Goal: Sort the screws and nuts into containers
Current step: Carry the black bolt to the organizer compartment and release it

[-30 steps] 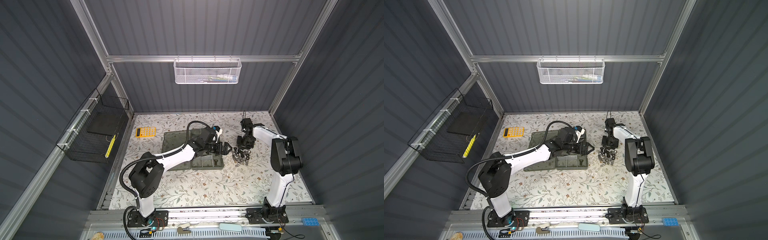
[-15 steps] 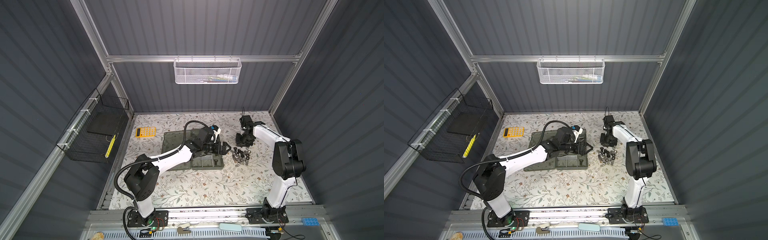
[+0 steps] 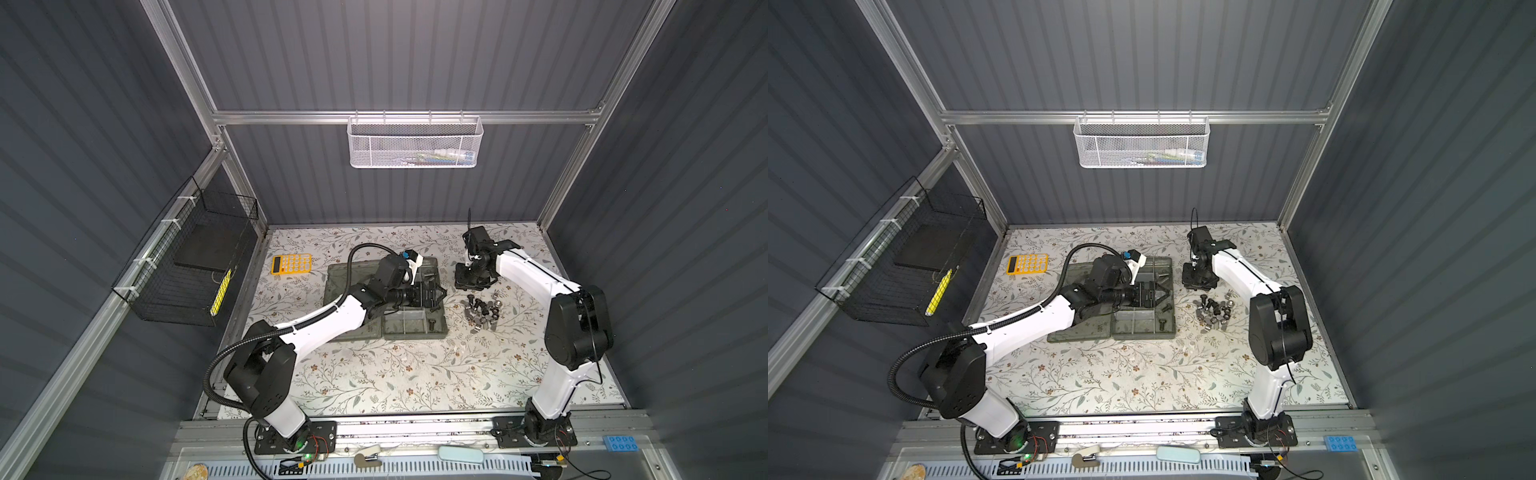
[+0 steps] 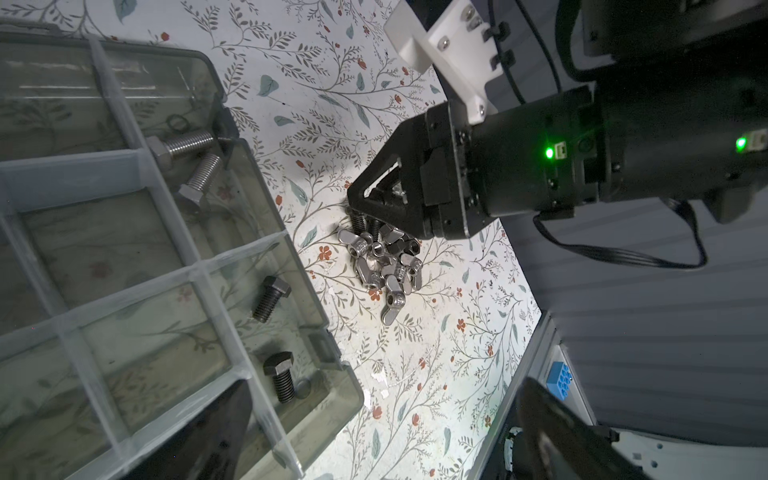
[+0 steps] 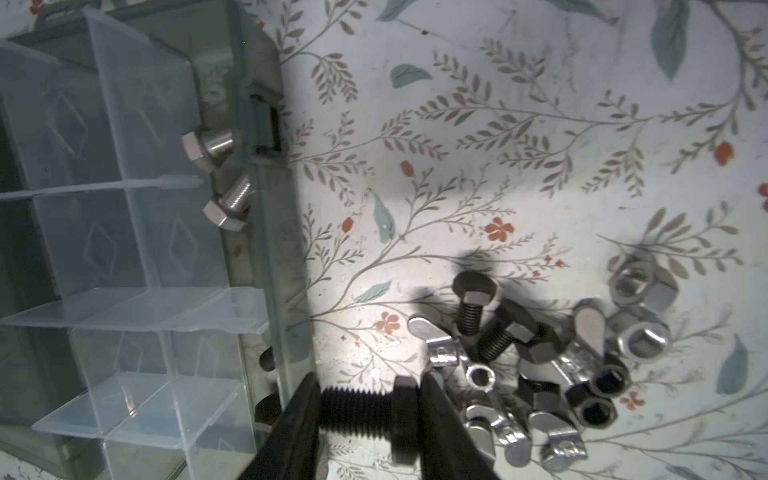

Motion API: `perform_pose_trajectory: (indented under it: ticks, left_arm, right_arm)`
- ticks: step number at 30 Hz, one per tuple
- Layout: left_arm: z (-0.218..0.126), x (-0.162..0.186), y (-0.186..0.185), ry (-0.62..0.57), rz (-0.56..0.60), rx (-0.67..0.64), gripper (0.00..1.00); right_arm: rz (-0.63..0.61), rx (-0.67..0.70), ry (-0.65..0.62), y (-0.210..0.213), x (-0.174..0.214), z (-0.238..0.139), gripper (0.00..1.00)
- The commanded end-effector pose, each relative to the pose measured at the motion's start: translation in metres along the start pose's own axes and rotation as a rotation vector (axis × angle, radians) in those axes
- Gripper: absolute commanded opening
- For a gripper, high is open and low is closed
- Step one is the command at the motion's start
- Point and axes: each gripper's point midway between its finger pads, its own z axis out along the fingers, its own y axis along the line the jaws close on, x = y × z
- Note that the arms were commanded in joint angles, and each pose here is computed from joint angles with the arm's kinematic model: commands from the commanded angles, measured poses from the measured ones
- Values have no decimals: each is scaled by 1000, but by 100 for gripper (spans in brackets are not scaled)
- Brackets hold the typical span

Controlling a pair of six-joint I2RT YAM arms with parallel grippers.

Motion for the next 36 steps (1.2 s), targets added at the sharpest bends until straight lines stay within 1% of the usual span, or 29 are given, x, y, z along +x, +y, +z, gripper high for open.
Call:
perform_pose_trajectory:
  ticks: [1, 7, 15, 22, 30, 36]
  left_arm:
    - [-14, -2, 0, -24, -20, 12, 100]
    - [-25, 4, 10, -38, -48, 2, 100]
    - [-40, 13, 20, -53, -69, -20, 100]
    - [-46, 19, 27, -57, -76, -36, 100]
    - [-48, 21, 32, -59, -82, -46, 100]
    - [-49, 22, 34, -59, -85, -51, 100]
  right_arm:
    - [0, -45, -27, 19, -1, -20, 37]
    - [-36, -76, -18, 47, 8, -15, 37]
    - [-81, -89, 23, 75, 24, 3, 38]
    - [-92, -83, 54, 84, 29, 23, 41]
    - [-101, -57, 92, 82, 36, 44, 45]
    - [-101, -61, 91, 84, 35, 46, 46]
